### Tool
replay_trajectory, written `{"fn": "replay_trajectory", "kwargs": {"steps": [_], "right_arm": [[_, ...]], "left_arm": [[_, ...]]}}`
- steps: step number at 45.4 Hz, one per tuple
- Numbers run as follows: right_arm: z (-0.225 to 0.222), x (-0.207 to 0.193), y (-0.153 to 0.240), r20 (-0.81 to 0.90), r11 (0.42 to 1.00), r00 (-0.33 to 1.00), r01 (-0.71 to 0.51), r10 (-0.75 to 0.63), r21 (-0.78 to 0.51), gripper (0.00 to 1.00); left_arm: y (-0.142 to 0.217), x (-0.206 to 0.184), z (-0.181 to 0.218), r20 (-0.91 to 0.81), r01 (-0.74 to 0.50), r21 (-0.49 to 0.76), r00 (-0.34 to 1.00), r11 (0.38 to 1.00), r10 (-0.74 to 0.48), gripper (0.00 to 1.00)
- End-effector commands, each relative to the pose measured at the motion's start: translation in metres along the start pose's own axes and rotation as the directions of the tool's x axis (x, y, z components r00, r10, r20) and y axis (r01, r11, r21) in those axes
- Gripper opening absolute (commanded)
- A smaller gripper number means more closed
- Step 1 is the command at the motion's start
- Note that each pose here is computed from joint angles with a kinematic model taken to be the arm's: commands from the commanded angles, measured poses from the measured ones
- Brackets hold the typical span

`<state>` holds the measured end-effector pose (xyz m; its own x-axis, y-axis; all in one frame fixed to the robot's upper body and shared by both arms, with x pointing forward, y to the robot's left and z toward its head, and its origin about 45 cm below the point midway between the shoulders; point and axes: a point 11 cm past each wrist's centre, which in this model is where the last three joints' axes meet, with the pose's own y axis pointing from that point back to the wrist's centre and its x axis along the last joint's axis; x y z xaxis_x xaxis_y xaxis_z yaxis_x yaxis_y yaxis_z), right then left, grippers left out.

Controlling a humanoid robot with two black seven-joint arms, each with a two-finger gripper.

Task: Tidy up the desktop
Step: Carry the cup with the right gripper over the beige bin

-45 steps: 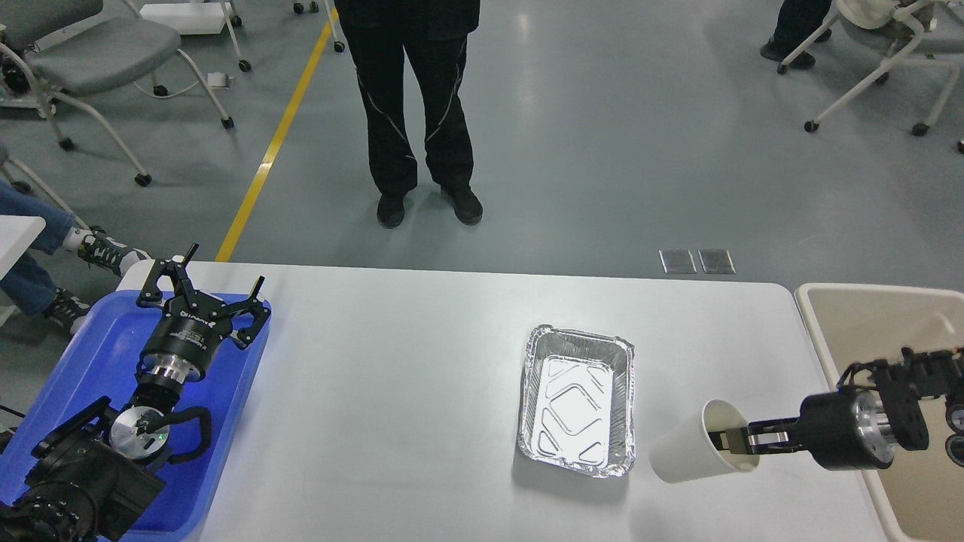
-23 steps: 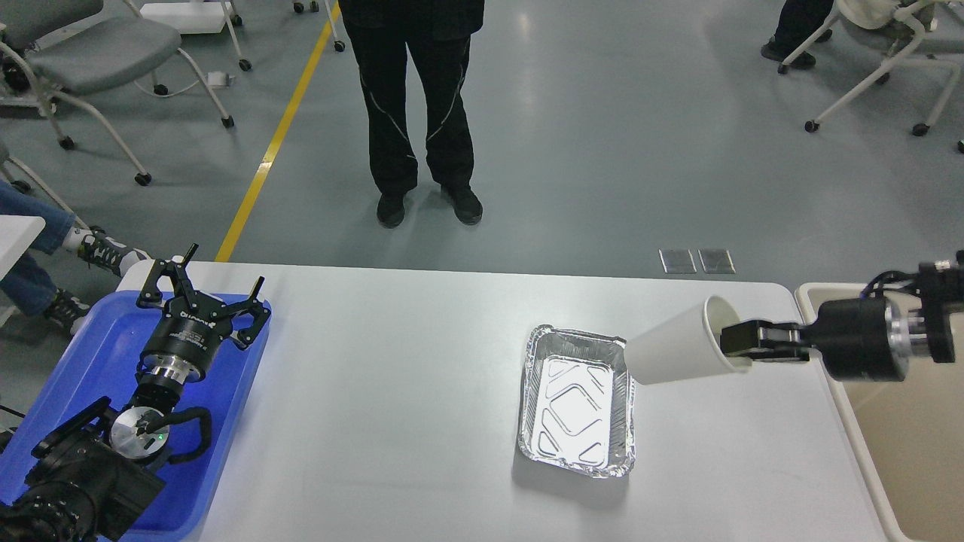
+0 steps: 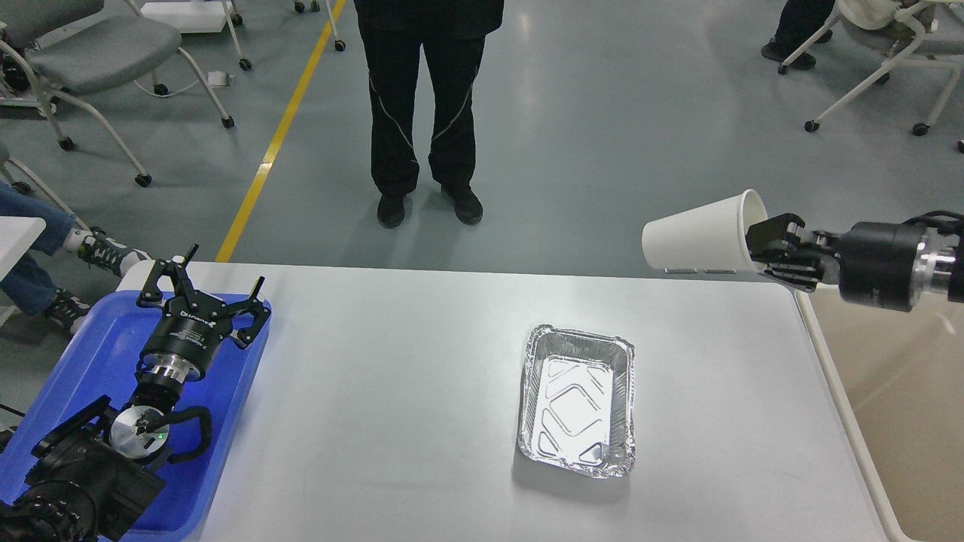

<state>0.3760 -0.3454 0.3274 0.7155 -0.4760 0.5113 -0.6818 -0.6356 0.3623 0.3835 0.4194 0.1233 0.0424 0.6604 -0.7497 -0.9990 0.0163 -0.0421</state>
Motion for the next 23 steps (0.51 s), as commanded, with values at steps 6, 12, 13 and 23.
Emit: {"fn": "replay_trajectory", "kwargs": {"steps": [6,12,13,23], "right_arm": [[0.073,0.083,0.048,0.177,0.882,0.867,-0.440,0.466,-0.169,0.00],[0.112,0.103,0.084,0.202,0.772,0.751,-0.572,0.629,-0.278,0.00],[0.119,0.104,0.090,0.198,0.752,0.732,-0.587,0.651,-0.300,0.00],[0.196,0.108,0.163,0.031,0.494,0.567,-0.687,0.823,-0.534,0.00]], "left_arm": [[0.000,0.000,0.000,0.000,0.000,0.000,1.000,1.000,0.000,1.00],[0.000,0.000,0.000,0.000,0.000,0.000,1.000,1.000,0.000,1.00],[0.000,0.000,0.000,0.000,0.001,0.000,1.000,1.000,-0.001,1.00],[0.000,0.000,0.000,0.000,0.000,0.000,1.000,1.000,0.000,1.00]]}}
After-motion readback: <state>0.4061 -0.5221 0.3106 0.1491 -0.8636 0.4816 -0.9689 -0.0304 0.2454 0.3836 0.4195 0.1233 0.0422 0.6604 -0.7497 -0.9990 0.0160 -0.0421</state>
